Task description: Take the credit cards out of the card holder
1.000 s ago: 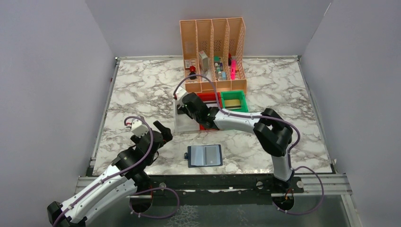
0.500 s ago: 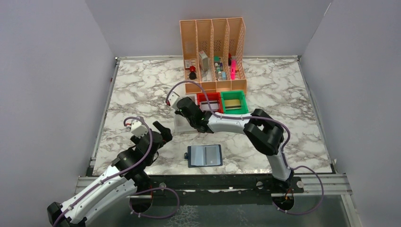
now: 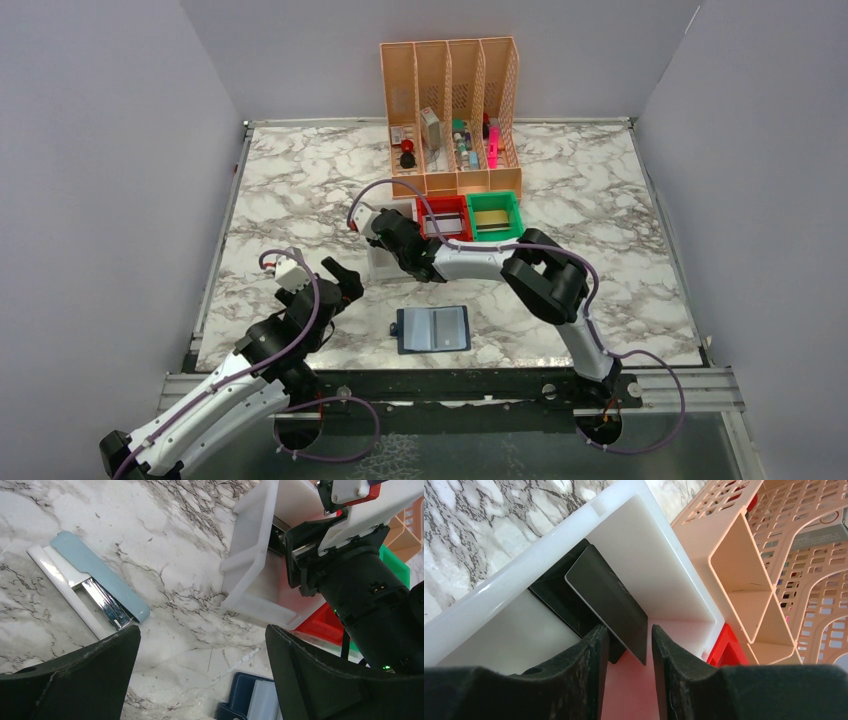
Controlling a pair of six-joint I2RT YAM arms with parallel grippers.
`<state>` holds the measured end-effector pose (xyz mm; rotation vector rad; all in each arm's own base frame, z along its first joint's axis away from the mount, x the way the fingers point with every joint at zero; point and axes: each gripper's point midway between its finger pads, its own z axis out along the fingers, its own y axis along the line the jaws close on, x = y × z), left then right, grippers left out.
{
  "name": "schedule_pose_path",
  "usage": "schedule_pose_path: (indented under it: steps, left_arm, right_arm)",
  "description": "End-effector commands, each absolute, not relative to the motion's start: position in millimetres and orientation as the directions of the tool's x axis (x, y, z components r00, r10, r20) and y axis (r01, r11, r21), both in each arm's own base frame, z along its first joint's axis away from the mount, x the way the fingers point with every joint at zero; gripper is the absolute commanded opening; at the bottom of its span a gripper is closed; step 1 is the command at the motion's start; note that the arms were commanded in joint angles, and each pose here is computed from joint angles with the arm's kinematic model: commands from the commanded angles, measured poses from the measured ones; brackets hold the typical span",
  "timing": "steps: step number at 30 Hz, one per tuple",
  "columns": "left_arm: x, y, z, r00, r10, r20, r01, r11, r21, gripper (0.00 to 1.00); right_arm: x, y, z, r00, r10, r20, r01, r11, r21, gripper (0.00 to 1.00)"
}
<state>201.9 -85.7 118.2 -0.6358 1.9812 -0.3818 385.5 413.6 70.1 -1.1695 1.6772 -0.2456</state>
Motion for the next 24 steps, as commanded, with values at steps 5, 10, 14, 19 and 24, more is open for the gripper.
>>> schedule_pose_path:
  steps: [5, 10, 14, 19, 24]
  left_arm:
    - [202.0, -81.6, 118.3, -0.362, -0.587, -0.724, -0.28, 0.809, -0.516, 0.99]
    - [201.4, -82.2, 119.7, -0.363, -0.587, -0.724, -0.272, 0.809, -0.521, 0.99]
    - [201.0, -84.8, 121.3, -0.373, -0.578, -0.726, -0.254, 0.816, -0.519, 0.99]
    - [200.5, -89.9, 125.6, -0.382, -0.567, -0.73, -0.211, 0.822, -0.528, 0.99]
    - [199.4, -101.5, 132.3, -0.401, -0.549, -0.734, -0.127, 0.826, -0.549, 0.99]
  right_arm:
    - [386.6, 424.3, 81.9, 0.025, -0.751, -0.659, -0.576, 0.529, -0.624, 0.44]
    - [384.9, 425.2, 82.0, -0.008, -0.724, -0.689, -0.578, 0.566, -0.588, 0.46]
    - [375.7, 429.5, 90.0, -0.031, -0.677, -0.735, -0.616, 0.592, -0.519, 0.49]
    - [363.8, 431.5, 119.6, -0.068, -0.57, -0.819, -0.634, 0.658, -0.406, 0.52]
    - [345.7, 409.6, 144.9, -0.213, -0.429, -0.878, -0.585, 0.776, -0.237, 0.53]
